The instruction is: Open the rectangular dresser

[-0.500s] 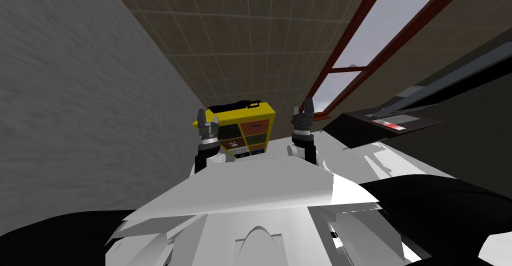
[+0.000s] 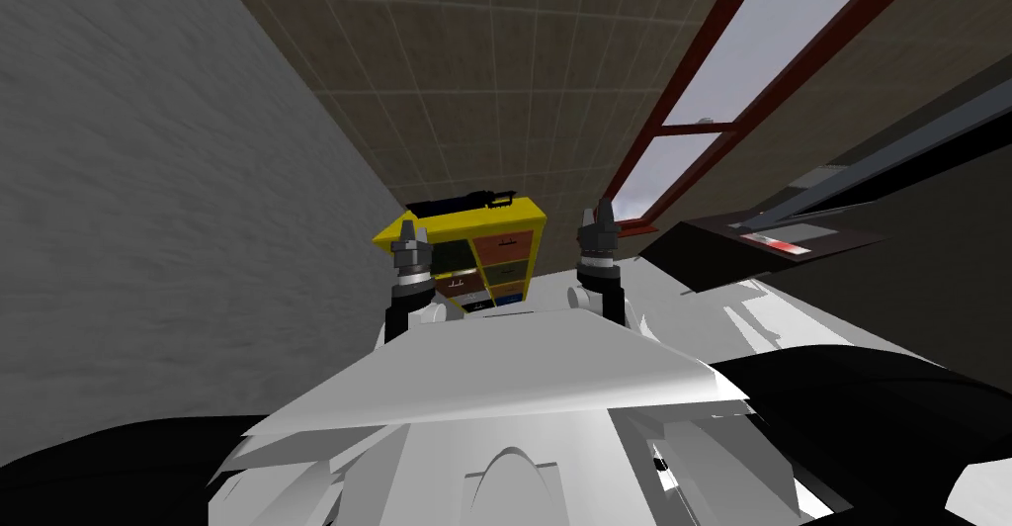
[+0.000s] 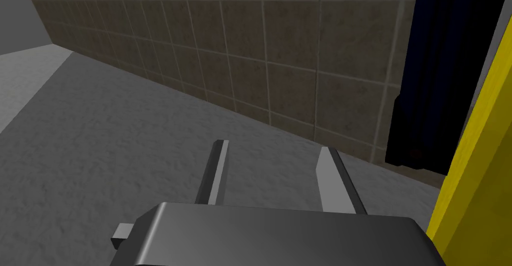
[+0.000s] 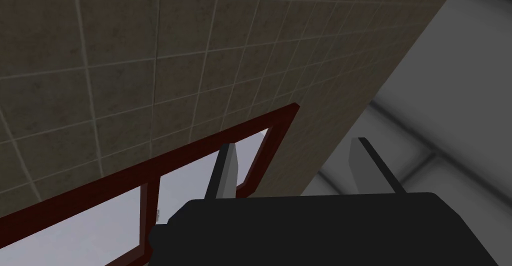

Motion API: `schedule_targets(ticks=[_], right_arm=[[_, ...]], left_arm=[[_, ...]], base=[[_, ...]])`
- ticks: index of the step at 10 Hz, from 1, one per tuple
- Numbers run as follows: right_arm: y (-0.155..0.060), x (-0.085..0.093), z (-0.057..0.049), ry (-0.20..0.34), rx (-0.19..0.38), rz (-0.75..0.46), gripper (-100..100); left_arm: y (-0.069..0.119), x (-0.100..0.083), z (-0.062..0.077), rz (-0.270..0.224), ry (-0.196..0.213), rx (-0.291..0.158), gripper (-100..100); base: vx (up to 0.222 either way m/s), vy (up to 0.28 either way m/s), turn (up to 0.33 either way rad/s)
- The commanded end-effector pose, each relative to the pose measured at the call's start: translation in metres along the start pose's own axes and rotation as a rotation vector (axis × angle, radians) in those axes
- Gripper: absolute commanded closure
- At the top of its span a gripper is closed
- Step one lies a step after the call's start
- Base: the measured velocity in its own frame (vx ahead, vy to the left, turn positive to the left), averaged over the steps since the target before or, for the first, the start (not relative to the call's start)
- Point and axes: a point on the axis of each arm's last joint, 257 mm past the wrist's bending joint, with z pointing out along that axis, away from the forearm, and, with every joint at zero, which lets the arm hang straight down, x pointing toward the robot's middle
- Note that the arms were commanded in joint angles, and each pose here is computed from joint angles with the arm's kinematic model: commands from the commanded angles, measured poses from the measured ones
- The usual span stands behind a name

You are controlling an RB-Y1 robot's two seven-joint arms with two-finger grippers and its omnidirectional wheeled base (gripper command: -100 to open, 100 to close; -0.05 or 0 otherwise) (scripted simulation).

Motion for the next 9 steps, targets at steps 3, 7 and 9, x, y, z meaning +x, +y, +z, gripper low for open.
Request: schedule_targets(ticks=[3,7,9], right_arm=[[0.000,0.000,0.000,0.000,0.000,0.000,0],[0.000,0.000,0.000,0.000,0.001,0.000,0],[0.000,0.000,0.000,0.000,0.001,0.000,0]], left_arm=[[0.000,0.000,0.000,0.000,0.000,0.000,0],[0.020,0.011,-0.006,0.036,0.068,-0.024,-100],[0.035,0.014,-0.011,0.052,0.092,-0.044,-100]], base=[[0.000,0.000,0.000],[0.003,-0.033,0.003],[-0.001,-0.062,0.005]])
